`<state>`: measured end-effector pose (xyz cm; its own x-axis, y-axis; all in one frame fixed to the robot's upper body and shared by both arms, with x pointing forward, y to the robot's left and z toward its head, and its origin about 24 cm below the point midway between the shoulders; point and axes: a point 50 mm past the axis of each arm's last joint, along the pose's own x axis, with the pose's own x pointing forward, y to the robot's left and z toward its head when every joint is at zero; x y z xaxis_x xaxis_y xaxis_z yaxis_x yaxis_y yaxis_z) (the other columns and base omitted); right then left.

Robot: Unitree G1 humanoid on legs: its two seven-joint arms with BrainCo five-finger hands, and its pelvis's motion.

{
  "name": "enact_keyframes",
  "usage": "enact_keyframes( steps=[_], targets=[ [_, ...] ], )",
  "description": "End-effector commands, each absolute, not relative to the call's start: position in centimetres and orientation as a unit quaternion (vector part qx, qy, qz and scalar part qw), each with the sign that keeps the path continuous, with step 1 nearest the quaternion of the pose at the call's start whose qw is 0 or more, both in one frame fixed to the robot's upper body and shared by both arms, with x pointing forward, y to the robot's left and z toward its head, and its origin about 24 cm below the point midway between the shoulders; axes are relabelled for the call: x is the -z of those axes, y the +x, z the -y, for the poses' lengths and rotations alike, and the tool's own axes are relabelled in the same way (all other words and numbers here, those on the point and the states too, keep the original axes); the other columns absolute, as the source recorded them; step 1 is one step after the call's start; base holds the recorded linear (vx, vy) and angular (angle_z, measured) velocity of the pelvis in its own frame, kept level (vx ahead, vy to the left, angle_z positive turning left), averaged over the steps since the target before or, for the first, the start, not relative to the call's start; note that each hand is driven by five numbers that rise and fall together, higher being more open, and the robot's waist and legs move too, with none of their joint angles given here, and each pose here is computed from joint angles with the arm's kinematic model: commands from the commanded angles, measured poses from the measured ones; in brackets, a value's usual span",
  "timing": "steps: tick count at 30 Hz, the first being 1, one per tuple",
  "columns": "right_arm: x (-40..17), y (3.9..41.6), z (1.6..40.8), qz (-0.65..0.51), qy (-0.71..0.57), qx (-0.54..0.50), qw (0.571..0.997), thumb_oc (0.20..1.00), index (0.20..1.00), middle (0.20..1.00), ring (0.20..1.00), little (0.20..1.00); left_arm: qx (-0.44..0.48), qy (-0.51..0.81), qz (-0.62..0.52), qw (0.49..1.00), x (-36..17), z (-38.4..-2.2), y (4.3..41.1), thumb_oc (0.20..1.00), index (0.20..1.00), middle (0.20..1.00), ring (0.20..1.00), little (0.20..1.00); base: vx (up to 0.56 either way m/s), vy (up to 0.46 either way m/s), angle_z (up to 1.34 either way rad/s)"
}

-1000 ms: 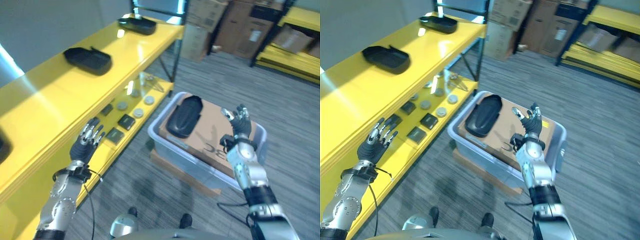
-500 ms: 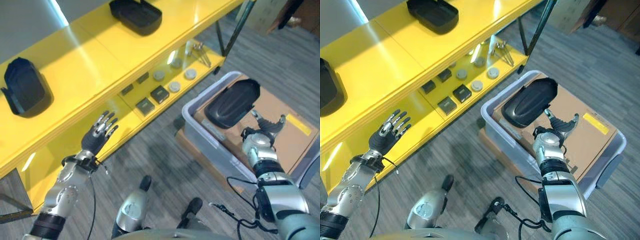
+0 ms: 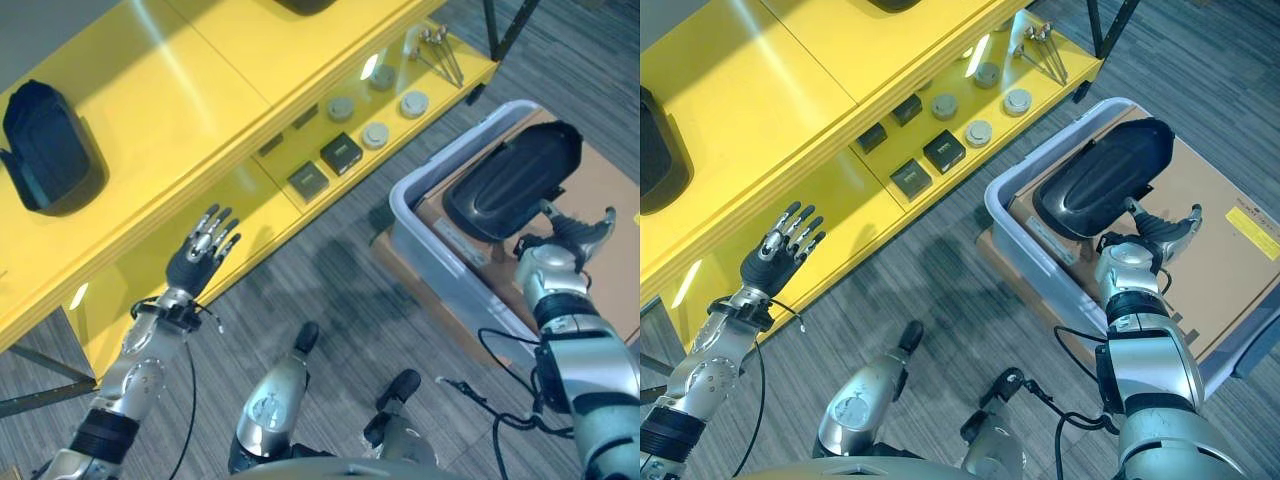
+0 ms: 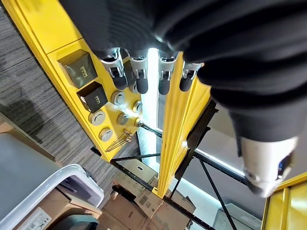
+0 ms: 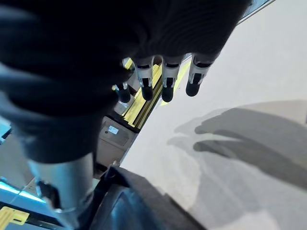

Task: Move parts from the plastic box to the shelf.

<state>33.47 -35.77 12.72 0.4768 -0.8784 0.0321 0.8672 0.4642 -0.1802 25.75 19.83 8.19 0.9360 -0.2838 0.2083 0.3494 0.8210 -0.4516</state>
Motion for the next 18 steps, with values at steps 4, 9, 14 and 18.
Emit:
enact_keyframes(
  steps=[4,9,14,18],
  targets=[
    [-15.8,34.6,35.4,0.006,-0.183,0.481,0.857,1.000,1.000,1.000,1.000,1.000,0.167,-0.241,0.106,0.950,-9.3,-20.6,25.3,1.000,1.000,1.000,1.000,1.000,0.00,0.007,0.02],
    [-15.5,35.0,35.0,-0.025,-0.223,0.478,0.849,1.000,1.000,1.000,1.000,1.000,0.176,-0.238,0.112,0.949,-9.4,-20.6,25.6,1.000,1.000,1.000,1.000,1.000,-0.01,-0.003,0.10],
    [-14.2,34.4,35.7,-0.063,-0.229,0.485,0.841,1.000,1.000,1.000,1.000,1.000,0.184,-0.240,0.112,0.947,-9.4,-20.4,25.7,1.000,1.000,1.000,1.000,1.000,0.00,-0.005,0.01],
    [-13.9,34.3,35.8,-0.074,-0.243,0.486,0.836,1.000,1.000,1.000,1.000,1.000,0.186,-0.239,0.114,0.946,-9.3,-20.4,25.8,1.000,1.000,1.000,1.000,1.000,0.00,0.000,0.00]
  ],
)
